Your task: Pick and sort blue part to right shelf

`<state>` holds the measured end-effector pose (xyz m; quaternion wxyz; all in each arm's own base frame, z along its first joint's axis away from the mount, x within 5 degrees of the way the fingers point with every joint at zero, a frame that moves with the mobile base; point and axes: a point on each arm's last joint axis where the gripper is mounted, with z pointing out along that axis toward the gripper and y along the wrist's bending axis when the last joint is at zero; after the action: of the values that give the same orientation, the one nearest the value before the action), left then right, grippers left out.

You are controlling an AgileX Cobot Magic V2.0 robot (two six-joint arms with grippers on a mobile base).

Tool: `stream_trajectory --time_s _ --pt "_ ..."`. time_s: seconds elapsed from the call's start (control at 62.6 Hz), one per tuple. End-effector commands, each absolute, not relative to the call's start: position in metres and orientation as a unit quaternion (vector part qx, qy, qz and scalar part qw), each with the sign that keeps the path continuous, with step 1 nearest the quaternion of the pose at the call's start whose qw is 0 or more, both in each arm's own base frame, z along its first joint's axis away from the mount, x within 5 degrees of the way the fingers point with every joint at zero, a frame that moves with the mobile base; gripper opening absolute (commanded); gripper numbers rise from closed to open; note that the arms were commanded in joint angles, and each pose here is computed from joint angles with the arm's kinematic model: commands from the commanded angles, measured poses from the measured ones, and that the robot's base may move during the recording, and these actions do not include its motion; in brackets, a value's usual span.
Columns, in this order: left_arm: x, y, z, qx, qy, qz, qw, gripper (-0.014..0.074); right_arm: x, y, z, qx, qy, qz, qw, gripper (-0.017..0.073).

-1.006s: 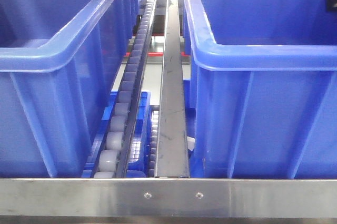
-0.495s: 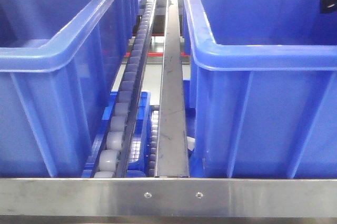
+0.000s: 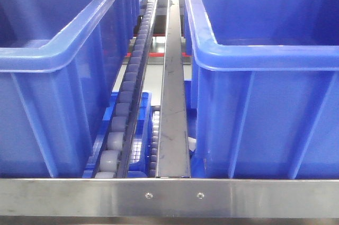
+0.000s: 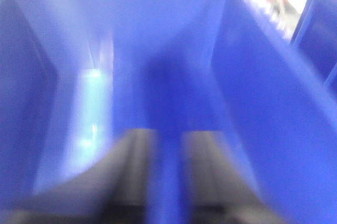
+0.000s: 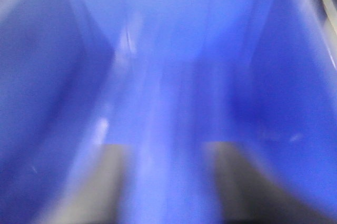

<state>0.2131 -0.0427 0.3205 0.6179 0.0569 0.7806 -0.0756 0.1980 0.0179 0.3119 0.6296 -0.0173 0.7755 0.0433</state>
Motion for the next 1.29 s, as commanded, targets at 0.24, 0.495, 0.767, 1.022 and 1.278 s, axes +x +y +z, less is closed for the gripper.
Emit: stream_trajectory --time_s 0.24,0.495,0.767,1.022,1.278 --pt "0.206 -0.037 0.349 0.038 0.733 -0.078 0.675 0.0124 0.182 0.016 0.343 0.002 0.731 0.061 0.679 0.0029" --pt "0.170 -0.014 0.357 -0.004 0.707 -0.058 0.704 0.0124 0.154 0.013 0.334 0.002 0.726 0.061 0.685 0.0029" --pt "0.109 -0.011 0.328 0.005 0.713 -0.067 0.698 0.0123 0.111 0.010 0.318 0.002 0.693 0.064 0.718 0.0029" --pt "0.064 -0.009 0.309 0.015 0.684 -0.076 0.726 0.0123 0.081 0.007 0.312 0.002 0.685 0.065 0.726 0.0029" --pt "0.052 -0.008 0.309 0.015 0.661 -0.077 0.746 0.0123 0.077 0.007 0.314 0.002 0.677 0.065 0.733 0.0029"
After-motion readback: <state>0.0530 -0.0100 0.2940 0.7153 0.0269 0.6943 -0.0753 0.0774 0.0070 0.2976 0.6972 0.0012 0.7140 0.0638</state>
